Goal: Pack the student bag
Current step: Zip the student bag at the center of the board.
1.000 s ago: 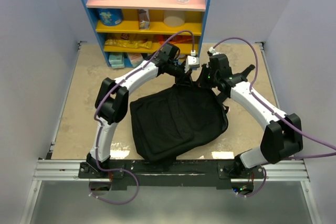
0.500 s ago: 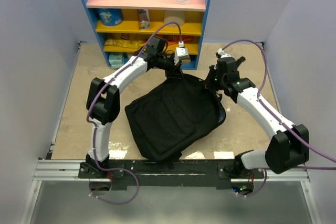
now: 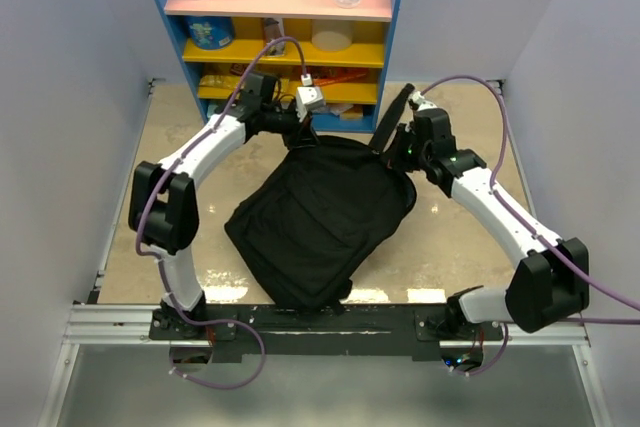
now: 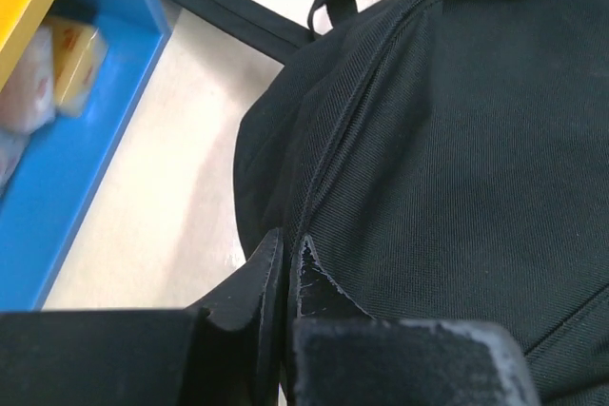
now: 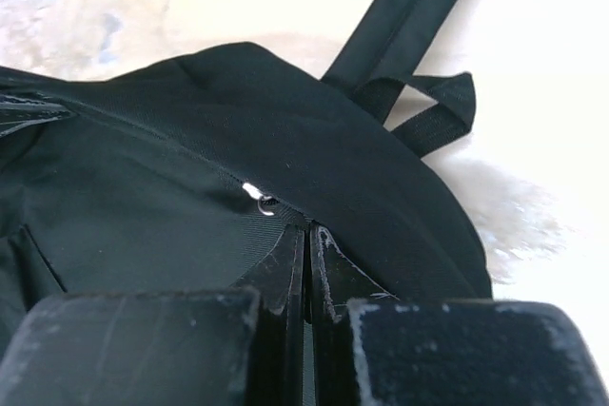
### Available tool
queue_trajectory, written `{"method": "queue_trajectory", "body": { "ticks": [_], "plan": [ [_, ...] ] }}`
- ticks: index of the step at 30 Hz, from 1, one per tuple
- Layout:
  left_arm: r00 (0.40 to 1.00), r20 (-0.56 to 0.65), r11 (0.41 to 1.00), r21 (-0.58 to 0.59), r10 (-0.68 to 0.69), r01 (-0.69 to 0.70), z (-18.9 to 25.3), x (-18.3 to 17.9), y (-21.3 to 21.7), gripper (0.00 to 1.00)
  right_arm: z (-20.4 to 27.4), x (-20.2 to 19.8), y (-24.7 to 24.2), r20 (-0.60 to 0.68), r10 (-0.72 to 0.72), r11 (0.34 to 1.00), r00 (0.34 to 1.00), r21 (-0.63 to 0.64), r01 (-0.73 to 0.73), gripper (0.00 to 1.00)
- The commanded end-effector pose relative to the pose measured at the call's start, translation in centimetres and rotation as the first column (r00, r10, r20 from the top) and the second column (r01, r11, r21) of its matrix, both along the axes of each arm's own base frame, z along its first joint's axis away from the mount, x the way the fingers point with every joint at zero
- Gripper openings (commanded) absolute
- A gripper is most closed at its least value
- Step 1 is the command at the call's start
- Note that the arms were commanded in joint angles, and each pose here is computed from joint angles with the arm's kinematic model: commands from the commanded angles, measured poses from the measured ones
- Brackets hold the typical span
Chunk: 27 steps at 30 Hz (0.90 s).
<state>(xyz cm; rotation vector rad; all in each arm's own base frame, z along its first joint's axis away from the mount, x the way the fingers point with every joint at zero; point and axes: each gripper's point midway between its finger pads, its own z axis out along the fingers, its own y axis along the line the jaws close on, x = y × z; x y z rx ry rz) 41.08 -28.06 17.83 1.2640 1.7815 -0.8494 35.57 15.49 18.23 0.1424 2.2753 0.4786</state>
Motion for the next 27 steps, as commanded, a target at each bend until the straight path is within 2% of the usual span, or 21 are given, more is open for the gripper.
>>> {"method": "queue_trajectory", "body": {
  "ticks": [1,9,12,13,14,16,17,19,20,21,24,27],
  "plan": [
    [0.976,0.142,0.986,-0.006,0.166,-0.166,4.2,2.1,5.2,0.0,0.4,0.9,-0.4,0.017,-0.023,1.0,1.0,0.003,0.023,0.0],
    [0.928,0.122,0.932,0.036,0.353,-0.36,3.3,2.4,12.5,0.0,0.5,1.9,1.9,0.0,0.039,0.997,0.999,0.06,-0.038,0.0],
    [0.927,0.128,0.933,0.036,0.352,-0.359,3.7,1.6,13.7,0.03,1.2,2.5,3.3,0.012,0.067,0.994,0.998,0.08,-0.068,0.0],
    [0.933,0.121,0.938,0.036,0.339,-0.345,3.7,1.2,13.5,0.07,1.6,2.5,4.3,0.019,0.089,0.992,0.996,0.085,-0.09,0.0],
    [0.944,0.102,0.948,0.023,0.312,-0.316,3.9,0.6,13.0,0.2,2.0,2.6,5.0,0.025,0.099,0.991,0.995,0.089,-0.101,0.0],
    [0.955,0.078,0.958,-0.001,0.285,-0.286,4.7,-0.1,12.1,0.34,2.9,2.9,7.4,0.046,0.136,0.986,0.99,0.089,-0.14,0.0],
    [0.96,0.076,0.963,-0.019,0.268,-0.267,5.6,-0.3,11.6,0.54,2.9,2.9,8.2,0.041,0.148,0.985,0.988,0.084,-0.151,0.0],
    [0.972,0.079,0.975,-0.04,0.223,-0.22,6.8,-1.4,10.4,0.78,4.2,3.0,10.1,0.059,0.177,0.98,0.982,0.083,-0.181,0.0],
    [0.977,0.097,0.981,-0.062,0.19,-0.185,7.7,-1.9,9.7,0.94,3.7,3.1,10.5,0.045,0.182,0.98,0.982,0.076,-0.185,0.0],
    [0.979,0.125,0.985,-0.077,0.161,-0.153,8.6,-2.2,8.6,1.0,4.2,3.3,10.9,0.056,0.184,0.979,0.981,0.081,-0.188,0.0],
    [0.98,0.188,0.992,-0.115,0.069,-0.048,10.4,-2.8,5.8,1.0,4.5,3.1,11.0,0.057,0.183,0.979,0.982,0.082,-0.187,0.0],
    [0.974,0.207,0.987,-0.112,-0.09,0.114,9.1,-2.4,2.2,1.0,4.7,2.6,10.7,0.059,0.175,0.981,0.983,0.08,-0.179,0.0]
  ]
}}
